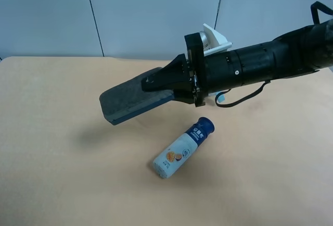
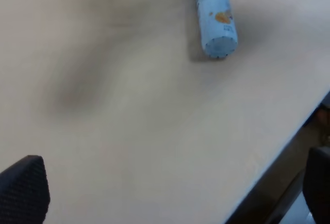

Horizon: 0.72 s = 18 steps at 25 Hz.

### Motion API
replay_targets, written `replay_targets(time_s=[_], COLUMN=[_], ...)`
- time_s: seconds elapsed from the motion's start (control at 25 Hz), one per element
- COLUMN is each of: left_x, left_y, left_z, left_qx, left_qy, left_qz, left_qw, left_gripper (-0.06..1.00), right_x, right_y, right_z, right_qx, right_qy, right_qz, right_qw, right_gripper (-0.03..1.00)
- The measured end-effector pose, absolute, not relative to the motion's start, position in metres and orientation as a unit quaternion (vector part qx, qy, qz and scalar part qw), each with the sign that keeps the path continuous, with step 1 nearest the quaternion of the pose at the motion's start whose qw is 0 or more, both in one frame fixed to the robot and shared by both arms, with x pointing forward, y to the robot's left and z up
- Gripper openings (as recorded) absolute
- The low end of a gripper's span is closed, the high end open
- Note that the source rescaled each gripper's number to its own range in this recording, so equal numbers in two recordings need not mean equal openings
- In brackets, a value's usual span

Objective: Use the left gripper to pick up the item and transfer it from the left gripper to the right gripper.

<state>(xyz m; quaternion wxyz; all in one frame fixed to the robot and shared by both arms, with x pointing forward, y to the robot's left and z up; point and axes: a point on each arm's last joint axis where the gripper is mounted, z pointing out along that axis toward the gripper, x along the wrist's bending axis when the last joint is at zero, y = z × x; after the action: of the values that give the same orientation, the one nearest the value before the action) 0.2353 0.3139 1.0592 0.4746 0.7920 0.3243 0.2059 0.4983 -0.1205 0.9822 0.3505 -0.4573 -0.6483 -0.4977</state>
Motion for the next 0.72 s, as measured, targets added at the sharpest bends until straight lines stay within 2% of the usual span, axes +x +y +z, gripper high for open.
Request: replay_targets(time_s=[0.52,0.72], left_x=[0.239,0.239], left_y=[0.309,0.309], left_z=[1.055,1.055], left_qx=[0.787,0.783], left_qy=[0.319,0.328], left_qz=[0.208,0.214], left_qw=[0.486,0.483], left_gripper=[1.00,1.00], right_x=[0.499,0.495], right_y=[-0.121,-0.124], right_z=[0.982,0.994], right_qx=[-0.464,-0.459], right_qy=[-0.647,-0.670], right_qz=[-0.495,-0.495], right_qw=[0.347,0.310], right_gripper=[0.01,0.01])
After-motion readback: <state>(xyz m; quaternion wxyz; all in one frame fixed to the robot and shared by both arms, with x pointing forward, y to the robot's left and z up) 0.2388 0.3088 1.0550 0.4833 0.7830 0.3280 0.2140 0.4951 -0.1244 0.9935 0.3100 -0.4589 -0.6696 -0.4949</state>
